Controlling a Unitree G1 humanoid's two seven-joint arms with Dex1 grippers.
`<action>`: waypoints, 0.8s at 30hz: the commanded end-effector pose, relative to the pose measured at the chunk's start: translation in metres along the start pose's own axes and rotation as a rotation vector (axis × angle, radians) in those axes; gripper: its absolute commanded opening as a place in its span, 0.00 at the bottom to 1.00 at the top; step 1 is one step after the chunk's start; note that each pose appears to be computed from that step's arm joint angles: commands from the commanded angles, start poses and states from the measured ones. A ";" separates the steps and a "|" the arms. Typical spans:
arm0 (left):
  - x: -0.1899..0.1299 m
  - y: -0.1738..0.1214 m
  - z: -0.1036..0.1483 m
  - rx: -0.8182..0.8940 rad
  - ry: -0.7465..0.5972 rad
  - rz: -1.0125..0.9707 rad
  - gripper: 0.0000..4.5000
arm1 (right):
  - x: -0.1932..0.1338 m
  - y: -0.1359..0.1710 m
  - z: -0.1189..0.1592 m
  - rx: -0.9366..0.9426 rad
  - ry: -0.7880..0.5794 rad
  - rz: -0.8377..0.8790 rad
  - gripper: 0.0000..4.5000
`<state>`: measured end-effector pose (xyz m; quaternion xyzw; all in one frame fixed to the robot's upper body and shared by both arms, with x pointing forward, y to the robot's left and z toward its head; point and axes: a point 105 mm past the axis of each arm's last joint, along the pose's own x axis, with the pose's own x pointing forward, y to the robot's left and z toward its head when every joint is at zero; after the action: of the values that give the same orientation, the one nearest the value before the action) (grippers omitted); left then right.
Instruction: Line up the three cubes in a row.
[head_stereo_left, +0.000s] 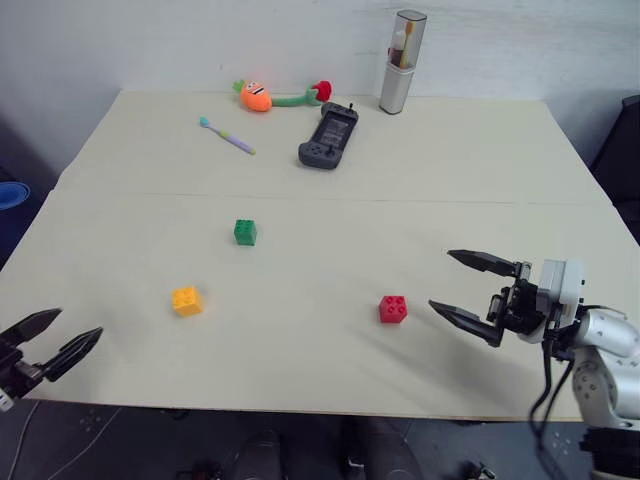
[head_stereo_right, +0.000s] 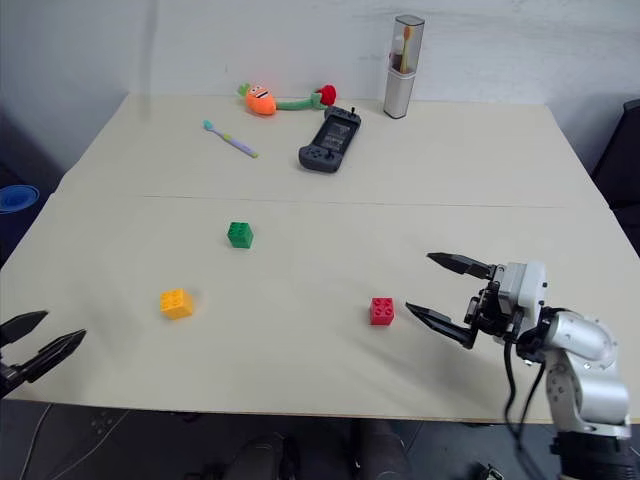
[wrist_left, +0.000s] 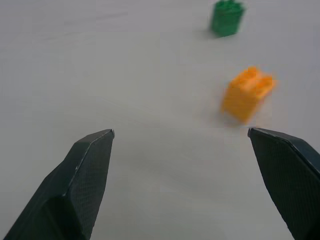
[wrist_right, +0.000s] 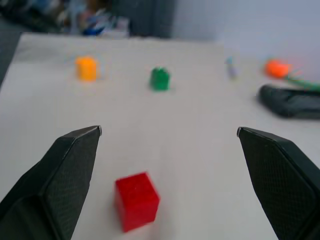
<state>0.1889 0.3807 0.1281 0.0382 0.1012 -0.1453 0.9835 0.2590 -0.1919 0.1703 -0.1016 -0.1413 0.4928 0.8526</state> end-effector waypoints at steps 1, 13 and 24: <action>-0.002 0.007 0.011 0.050 -0.021 0.029 1.00 | 0.000 0.001 0.017 0.002 -0.062 0.014 0.99; 0.156 -0.102 0.095 -0.034 0.020 -0.145 1.00 | 0.015 0.001 0.024 -0.040 -0.047 0.052 0.99; 0.230 -0.135 0.090 -0.021 0.057 0.167 1.00 | 0.022 0.004 0.033 -0.049 -0.047 0.032 0.99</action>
<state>0.3760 0.1773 0.1575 0.0172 0.1471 -0.0850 0.9853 0.2603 -0.1705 0.1908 -0.0980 -0.1522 0.5045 0.8442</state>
